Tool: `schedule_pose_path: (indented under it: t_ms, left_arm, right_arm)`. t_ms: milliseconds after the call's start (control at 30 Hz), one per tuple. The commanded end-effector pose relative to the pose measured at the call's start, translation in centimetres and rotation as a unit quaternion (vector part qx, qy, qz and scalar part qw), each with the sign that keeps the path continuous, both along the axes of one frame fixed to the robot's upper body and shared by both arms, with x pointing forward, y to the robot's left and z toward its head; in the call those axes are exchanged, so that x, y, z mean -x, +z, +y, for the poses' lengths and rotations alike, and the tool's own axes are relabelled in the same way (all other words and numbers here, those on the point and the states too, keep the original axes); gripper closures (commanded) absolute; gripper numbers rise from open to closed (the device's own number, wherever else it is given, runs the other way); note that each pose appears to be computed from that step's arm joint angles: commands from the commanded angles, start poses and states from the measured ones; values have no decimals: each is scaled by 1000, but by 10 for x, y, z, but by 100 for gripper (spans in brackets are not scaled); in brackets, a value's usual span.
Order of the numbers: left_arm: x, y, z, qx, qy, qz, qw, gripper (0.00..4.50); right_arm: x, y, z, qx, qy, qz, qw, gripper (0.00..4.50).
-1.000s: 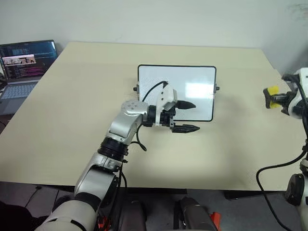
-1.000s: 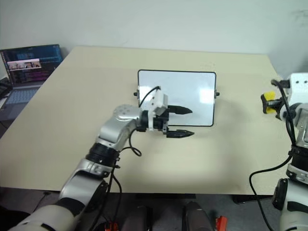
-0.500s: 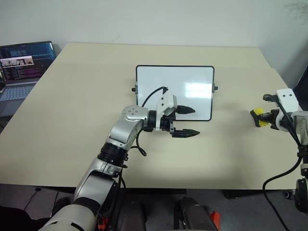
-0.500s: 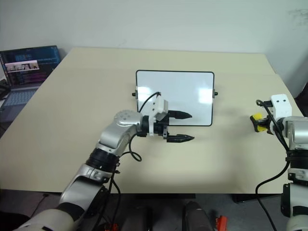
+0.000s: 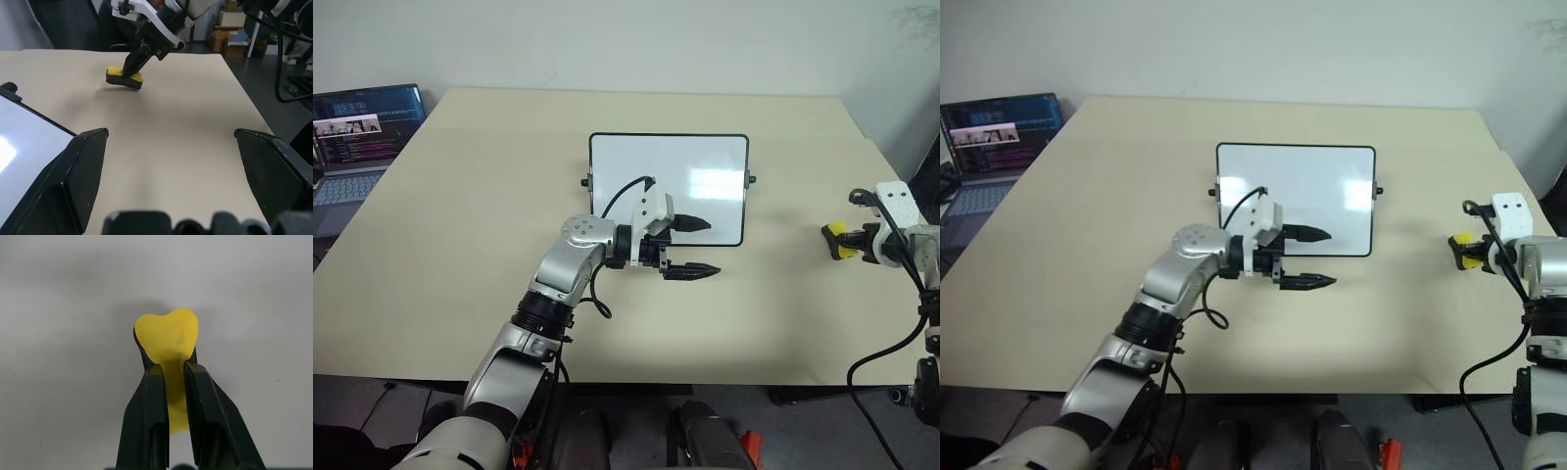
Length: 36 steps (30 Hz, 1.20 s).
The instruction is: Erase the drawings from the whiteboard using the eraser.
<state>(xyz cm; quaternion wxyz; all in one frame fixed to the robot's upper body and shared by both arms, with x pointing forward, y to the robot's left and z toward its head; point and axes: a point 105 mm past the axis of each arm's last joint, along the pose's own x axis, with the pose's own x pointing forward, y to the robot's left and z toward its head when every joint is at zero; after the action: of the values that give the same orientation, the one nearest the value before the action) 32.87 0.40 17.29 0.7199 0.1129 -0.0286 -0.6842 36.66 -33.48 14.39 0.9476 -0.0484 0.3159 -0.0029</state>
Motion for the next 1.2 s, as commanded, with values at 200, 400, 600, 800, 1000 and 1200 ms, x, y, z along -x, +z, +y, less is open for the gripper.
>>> schedule_pose_path:
  t_ms: [200, 400, 600, 800, 1000, 1200]
  left_arm:
    - [3, 16, -5, 21, -12, -23, 999, 0]
    - [0, 18, -4, 19, -12, -26, 999, 0]
    - [0, 20, -4, 22, -10, -29, 999, 0]
    - [2, 16, 1, 22, -4, -26, 999, 0]
    - [1, 17, 2, 21, -2, -27, 999, 0]
    - [2, 16, 3, 19, -2, -25, 1000, 0]
  right_arm:
    - [-2, 8, -8, 7, -15, -15, 1000, 398]
    - [-4, 6, -12, 3, -34, -20, 999, 398]
    - [-5, 8, -11, -17, -40, -32, 999, 398]
    - [-5, 8, -4, -16, -26, -46, 998, 398]
    - [2, -9, -8, -12, -52, -13, 998, 398]
    - [5, -17, -19, -2, -83, -1, 997, 398]
